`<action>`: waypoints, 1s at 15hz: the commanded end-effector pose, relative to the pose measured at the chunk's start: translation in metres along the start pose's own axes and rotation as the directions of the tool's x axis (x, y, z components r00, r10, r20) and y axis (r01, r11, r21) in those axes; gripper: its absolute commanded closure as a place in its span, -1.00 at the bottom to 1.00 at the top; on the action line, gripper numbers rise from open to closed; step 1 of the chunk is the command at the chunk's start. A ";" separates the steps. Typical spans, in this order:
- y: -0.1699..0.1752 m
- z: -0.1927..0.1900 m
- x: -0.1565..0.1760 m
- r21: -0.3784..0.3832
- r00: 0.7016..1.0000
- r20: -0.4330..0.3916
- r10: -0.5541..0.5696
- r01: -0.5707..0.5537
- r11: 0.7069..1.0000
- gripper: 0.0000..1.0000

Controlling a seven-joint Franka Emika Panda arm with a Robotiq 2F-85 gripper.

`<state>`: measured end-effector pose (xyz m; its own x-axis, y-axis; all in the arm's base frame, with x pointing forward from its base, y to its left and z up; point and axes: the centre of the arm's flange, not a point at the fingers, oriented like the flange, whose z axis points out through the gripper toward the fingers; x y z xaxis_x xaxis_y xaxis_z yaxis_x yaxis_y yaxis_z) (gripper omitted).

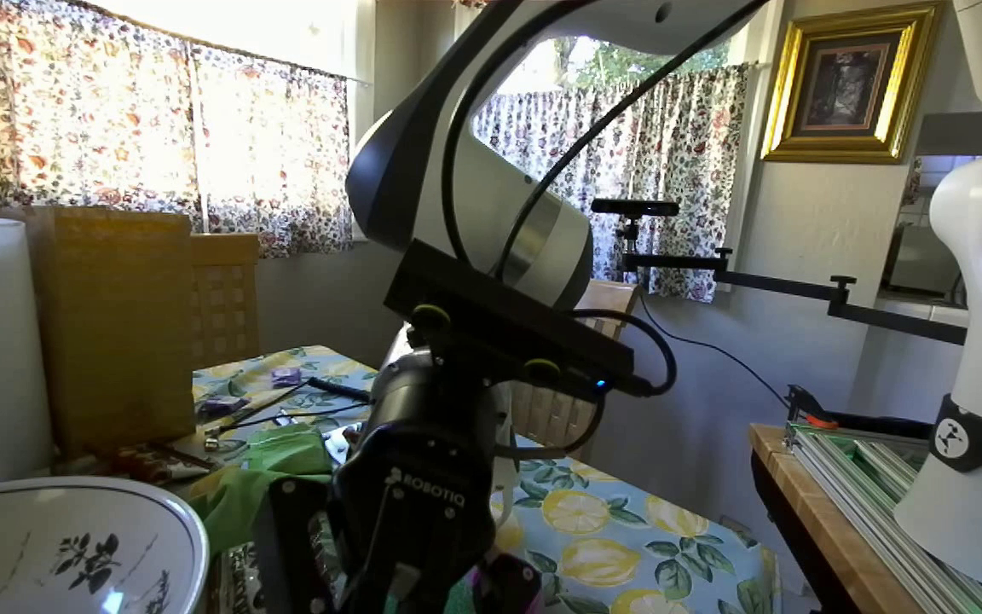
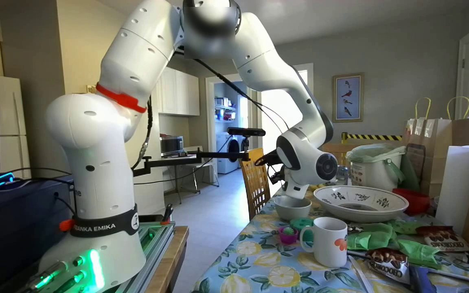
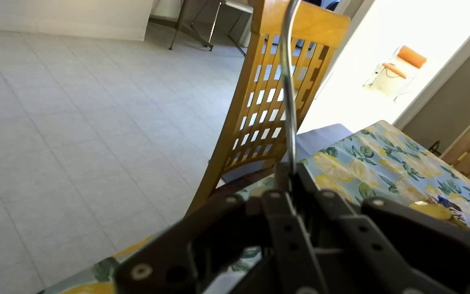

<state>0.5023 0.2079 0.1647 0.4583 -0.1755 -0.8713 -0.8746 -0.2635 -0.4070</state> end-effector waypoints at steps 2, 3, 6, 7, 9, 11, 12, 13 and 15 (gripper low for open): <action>0.012 -0.008 -0.027 -0.007 0.999 0.001 -0.052 0.052 0.999 0.96; 0.012 -0.008 -0.026 -0.009 0.999 -0.013 -0.052 0.052 0.999 0.96; 0.016 -0.008 -0.013 -0.026 0.998 -0.056 -0.026 0.024 0.999 0.96; 0.015 -0.009 -0.022 -0.035 0.994 -0.091 -0.061 0.058 0.998 0.96; 0.016 -0.008 -0.013 -0.035 0.998 -0.059 -0.035 0.033 0.999 0.96; 0.016 -0.007 -0.013 -0.037 0.997 -0.057 -0.049 0.047 0.998 0.96; 0.016 -0.009 -0.026 -0.044 0.992 -0.080 -0.102 0.099 0.994 0.96; 0.014 -0.010 -0.032 -0.049 0.987 -0.089 -0.137 0.133 0.990 0.96; 0.009 -0.009 -0.025 -0.034 0.990 -0.054 -0.134 0.132 0.991 0.96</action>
<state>0.4927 0.2035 0.1750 0.5454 -0.2159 -0.8099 -0.8255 -0.3059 -0.4743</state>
